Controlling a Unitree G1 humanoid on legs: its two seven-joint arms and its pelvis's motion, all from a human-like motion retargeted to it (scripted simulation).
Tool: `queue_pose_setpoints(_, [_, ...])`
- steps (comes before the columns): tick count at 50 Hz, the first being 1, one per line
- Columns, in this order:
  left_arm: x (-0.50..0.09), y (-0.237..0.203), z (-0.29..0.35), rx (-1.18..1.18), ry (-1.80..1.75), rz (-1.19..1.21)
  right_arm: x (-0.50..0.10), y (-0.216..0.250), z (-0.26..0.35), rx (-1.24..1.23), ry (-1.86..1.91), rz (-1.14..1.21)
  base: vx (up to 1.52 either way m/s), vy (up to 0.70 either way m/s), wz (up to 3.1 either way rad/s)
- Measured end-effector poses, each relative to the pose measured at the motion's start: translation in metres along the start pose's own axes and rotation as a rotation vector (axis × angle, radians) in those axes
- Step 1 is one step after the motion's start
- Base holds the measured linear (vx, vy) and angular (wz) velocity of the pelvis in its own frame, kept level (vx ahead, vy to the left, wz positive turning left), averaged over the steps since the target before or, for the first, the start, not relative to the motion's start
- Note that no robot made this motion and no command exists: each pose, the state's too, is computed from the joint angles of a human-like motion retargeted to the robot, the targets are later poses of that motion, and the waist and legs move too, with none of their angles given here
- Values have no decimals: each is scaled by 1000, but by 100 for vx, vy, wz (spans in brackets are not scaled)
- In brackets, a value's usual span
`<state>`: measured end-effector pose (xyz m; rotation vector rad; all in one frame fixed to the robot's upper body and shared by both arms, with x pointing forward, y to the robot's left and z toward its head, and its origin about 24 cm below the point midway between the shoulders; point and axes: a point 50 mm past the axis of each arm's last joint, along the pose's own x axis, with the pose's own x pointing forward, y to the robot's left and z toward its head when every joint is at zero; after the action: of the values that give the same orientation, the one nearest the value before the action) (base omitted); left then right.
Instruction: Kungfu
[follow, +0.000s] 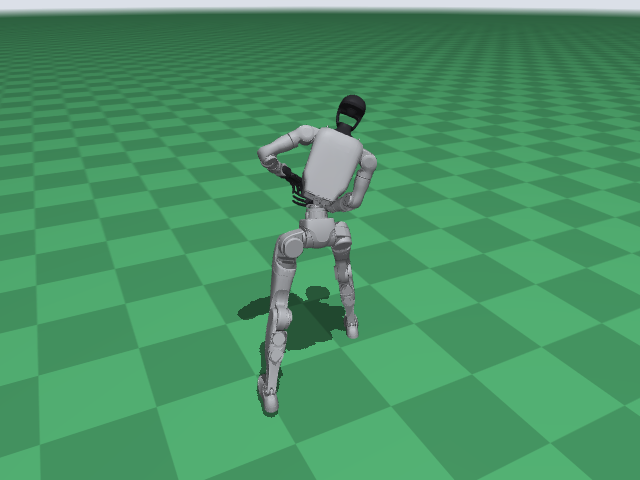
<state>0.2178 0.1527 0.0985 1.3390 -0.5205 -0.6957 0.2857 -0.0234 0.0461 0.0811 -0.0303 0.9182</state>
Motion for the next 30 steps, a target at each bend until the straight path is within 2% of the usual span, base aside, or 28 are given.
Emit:
queue_pose_setpoints(8, [-10,-4,9,114,36,-94,-7,5,-10,108,-16,-66,-1,19,-16])
queue_pose_setpoints(18, [4,-3,-15,-113,94,30,-19,-26,0,31,-45,-158,0,-14,-57])
queue_pose_setpoints(22, [14,21,-31,-183,134,193,-33,-48,12,9,-108,-258,16,-60,-46])
queue_pose_setpoints(30, [44,97,-51,-342,138,751,-78,-99,68,-48,-330,-470,18,-69,-61])
